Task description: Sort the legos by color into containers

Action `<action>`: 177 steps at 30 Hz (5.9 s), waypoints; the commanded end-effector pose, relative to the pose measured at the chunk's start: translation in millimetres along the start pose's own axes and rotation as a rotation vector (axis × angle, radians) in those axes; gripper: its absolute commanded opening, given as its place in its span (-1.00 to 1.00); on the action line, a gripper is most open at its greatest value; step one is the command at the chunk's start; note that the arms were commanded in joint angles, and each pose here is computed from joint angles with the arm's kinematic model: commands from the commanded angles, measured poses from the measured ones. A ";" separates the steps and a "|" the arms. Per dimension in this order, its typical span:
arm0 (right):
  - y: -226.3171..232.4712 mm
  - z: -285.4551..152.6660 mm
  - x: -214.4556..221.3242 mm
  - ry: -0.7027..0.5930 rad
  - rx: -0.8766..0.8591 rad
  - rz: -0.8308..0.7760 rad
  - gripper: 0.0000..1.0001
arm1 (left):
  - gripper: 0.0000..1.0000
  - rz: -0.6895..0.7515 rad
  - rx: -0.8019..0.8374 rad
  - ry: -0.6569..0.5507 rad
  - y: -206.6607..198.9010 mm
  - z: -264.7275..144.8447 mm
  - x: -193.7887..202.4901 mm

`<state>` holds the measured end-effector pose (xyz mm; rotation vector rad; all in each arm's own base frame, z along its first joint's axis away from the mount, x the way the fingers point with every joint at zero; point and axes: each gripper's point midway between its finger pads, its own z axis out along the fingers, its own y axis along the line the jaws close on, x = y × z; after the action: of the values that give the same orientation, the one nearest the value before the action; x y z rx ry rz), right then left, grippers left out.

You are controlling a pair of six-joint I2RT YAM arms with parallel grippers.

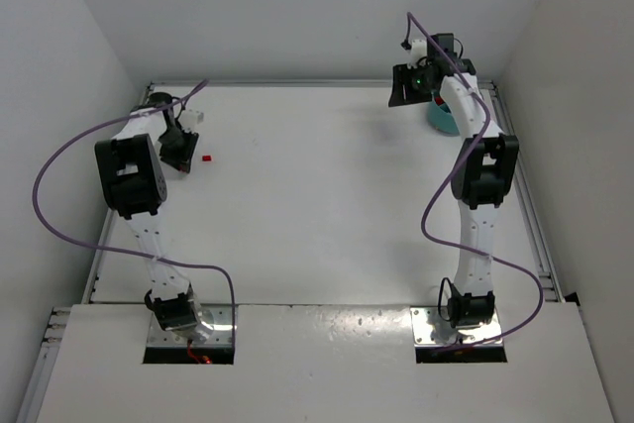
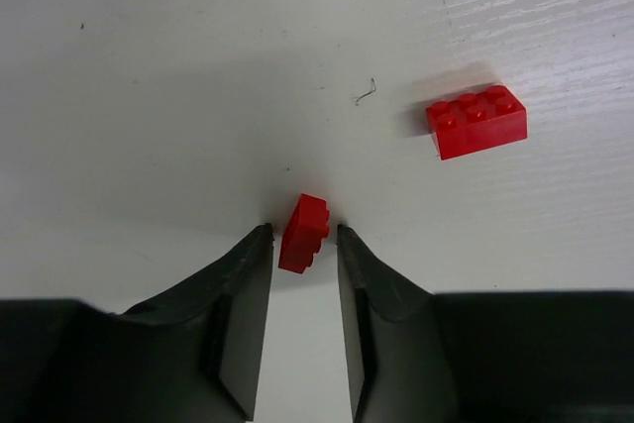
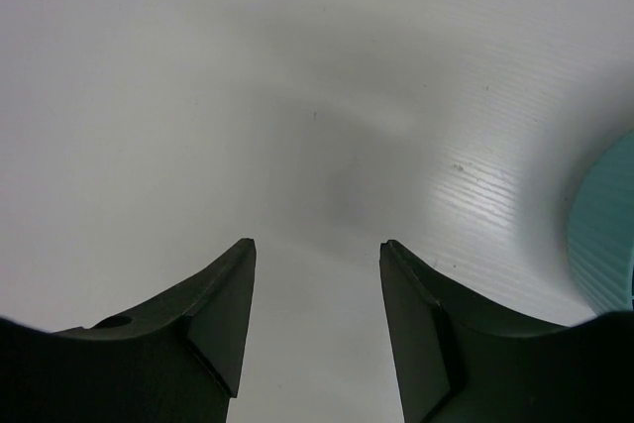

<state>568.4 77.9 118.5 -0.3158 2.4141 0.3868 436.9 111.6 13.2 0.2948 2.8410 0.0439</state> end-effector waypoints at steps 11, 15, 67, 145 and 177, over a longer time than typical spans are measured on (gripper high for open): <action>32.4 -33.2 -33.2 -0.095 -0.059 -0.037 0.07 | -0.62 0.138 0.187 -0.170 -27.7 -16.3 -25.8; 70.5 -26.9 -20.2 -0.065 -0.270 0.114 0.07 | -0.68 0.152 0.311 -0.317 -58.4 -48.5 -62.9; 249.1 -116.6 8.0 -0.032 -1.138 -0.154 0.02 | -0.59 0.520 1.414 -0.548 -401.3 -225.0 -96.5; 272.7 -119.4 23.2 0.060 -1.258 -0.028 -0.69 | -0.50 0.572 1.466 -0.616 -378.8 -228.7 -102.1; -23.5 -66.5 -85.3 -0.256 0.153 -0.060 -1.00 | 0.99 -0.038 0.366 -0.706 -201.9 -172.8 -175.2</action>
<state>569.8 93.3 205.9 -0.4085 2.2081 0.4615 501.2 -156.6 184.8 0.4092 2.1310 -0.7875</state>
